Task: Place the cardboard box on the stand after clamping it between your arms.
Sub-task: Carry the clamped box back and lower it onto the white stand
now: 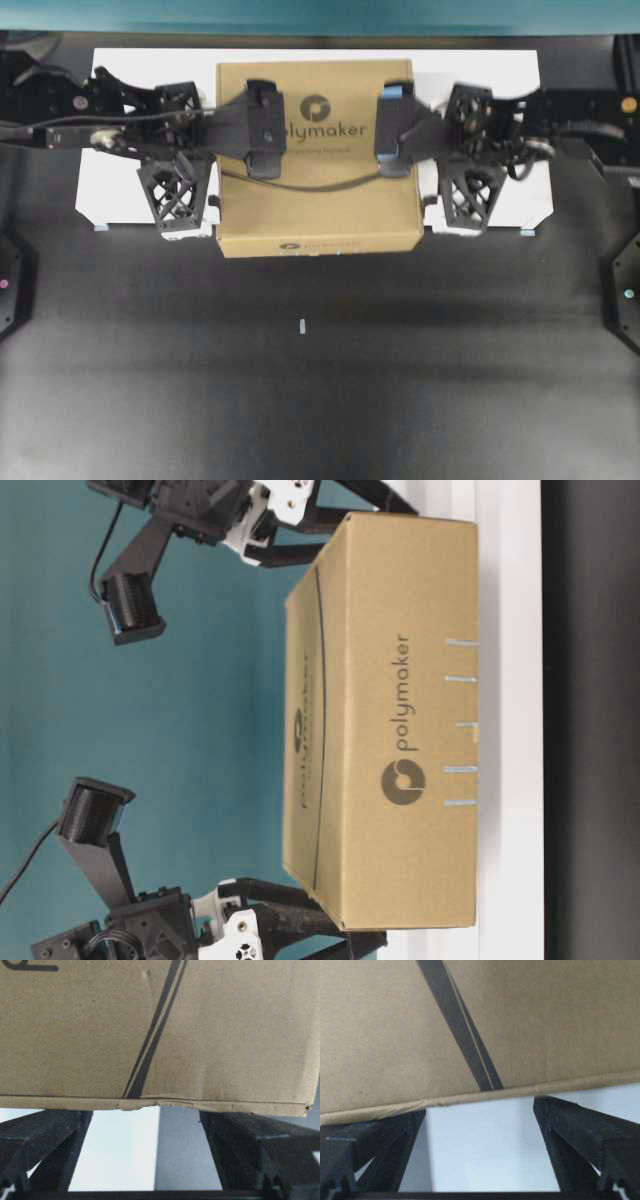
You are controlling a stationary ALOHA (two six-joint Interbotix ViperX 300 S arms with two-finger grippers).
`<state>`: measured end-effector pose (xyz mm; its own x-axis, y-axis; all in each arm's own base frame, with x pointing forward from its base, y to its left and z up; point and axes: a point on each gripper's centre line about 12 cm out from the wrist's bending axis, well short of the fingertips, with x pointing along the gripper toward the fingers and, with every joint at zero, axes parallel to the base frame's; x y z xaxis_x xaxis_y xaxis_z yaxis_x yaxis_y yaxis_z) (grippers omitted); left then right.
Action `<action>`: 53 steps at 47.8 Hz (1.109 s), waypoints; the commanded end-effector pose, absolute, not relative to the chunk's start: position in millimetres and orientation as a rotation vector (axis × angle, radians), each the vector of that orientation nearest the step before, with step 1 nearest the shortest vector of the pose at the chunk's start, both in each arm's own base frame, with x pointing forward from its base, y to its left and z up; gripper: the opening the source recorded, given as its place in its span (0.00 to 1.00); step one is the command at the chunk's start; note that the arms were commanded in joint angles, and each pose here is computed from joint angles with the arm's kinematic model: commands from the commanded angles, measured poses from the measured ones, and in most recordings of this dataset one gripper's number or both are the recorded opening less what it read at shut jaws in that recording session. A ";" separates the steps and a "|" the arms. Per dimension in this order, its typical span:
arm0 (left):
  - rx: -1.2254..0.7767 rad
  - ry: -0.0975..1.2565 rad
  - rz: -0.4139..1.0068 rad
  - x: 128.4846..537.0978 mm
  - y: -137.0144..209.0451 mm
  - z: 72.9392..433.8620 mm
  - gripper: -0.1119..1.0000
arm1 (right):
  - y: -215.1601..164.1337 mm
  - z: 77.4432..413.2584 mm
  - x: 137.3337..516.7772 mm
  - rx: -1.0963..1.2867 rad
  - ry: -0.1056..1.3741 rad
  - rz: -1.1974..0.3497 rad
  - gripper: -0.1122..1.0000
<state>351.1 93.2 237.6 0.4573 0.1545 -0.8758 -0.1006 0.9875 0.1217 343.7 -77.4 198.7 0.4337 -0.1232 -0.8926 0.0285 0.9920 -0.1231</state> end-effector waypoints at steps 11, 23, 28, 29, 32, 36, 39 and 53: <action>0.088 0.915 0.216 366.5 123.9 275.2 0.85 | -95.2 231.1 395.8 -0.085 0.930 -0.122 0.86; 0.083 0.928 0.230 360.2 131.5 254.2 0.85 | -111.1 206.2 391.3 -0.067 0.979 -0.140 0.86; 0.080 0.924 0.241 357.9 135.5 250.5 0.85 | -118.9 206.7 389.1 -0.076 0.975 -0.150 0.86; 0.078 0.928 0.245 357.1 137.1 249.0 0.85 | -120.2 207.1 388.9 -0.078 0.976 -0.151 0.86; 0.072 0.933 0.252 354.6 139.9 246.0 0.85 | -124.3 207.5 389.6 -0.093 0.975 -0.150 0.86; 0.067 0.934 0.264 351.6 144.3 242.5 0.85 | -126.0 208.4 391.1 -0.107 0.976 -0.144 0.86; 0.070 0.934 0.272 348.7 148.8 240.9 0.85 | -126.0 209.9 392.0 -0.108 0.973 -0.141 0.86; 0.132 0.947 0.250 346.0 153.4 239.5 0.85 | -111.3 202.2 389.6 -0.105 0.998 -0.107 0.86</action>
<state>329.0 156.0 223.7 0.4630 0.2527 -0.8495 -0.1437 0.9672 0.2094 361.5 -134.6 190.0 0.4400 -0.1655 -0.8826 0.0575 0.9861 -0.1562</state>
